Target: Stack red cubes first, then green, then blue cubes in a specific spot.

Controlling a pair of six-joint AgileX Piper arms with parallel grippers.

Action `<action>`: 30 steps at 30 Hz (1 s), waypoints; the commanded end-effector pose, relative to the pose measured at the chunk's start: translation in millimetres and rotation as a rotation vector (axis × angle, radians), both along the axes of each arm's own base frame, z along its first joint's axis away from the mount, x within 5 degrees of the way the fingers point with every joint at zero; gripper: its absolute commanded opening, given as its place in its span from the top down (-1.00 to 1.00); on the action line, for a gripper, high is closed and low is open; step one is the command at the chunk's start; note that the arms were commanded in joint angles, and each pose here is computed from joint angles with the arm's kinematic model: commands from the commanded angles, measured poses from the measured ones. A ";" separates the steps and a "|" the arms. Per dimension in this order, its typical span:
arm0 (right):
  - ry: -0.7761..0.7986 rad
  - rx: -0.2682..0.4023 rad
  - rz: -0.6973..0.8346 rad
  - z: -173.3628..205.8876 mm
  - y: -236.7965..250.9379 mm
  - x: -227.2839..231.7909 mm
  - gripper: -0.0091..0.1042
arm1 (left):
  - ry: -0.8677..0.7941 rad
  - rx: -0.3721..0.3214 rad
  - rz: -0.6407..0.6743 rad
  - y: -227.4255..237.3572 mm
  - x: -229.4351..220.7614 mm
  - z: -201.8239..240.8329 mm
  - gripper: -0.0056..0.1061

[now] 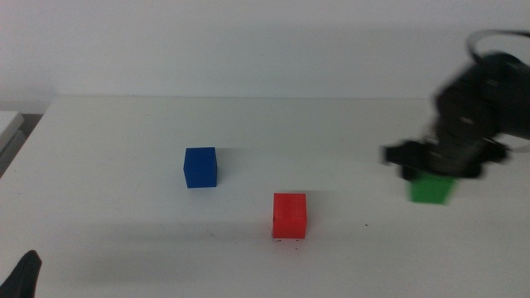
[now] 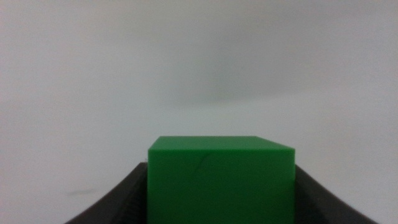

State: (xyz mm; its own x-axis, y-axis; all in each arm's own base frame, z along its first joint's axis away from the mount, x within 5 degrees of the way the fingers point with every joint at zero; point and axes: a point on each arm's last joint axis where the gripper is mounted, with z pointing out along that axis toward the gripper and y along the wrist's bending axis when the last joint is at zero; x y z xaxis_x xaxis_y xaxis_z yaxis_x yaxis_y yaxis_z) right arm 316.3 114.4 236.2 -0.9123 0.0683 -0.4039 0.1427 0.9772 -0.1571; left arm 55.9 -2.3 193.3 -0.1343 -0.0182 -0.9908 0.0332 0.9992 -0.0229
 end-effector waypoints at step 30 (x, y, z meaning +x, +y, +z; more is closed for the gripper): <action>0.017 0.072 0.104 -28.1 188.9 -6.3 0.58 | -0.015 -0.008 0.003 0.1 -0.1 1.2 -0.78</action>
State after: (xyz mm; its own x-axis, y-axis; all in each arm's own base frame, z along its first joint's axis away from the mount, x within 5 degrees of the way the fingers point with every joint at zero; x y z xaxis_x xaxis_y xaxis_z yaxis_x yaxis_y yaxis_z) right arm 309.8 301.2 214.4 -0.9191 0.0018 -0.3940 0.0371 0.9959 -0.0820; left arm 55.9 -2.3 193.3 -0.1343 -0.0182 -0.9908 0.0332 0.9992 -0.0229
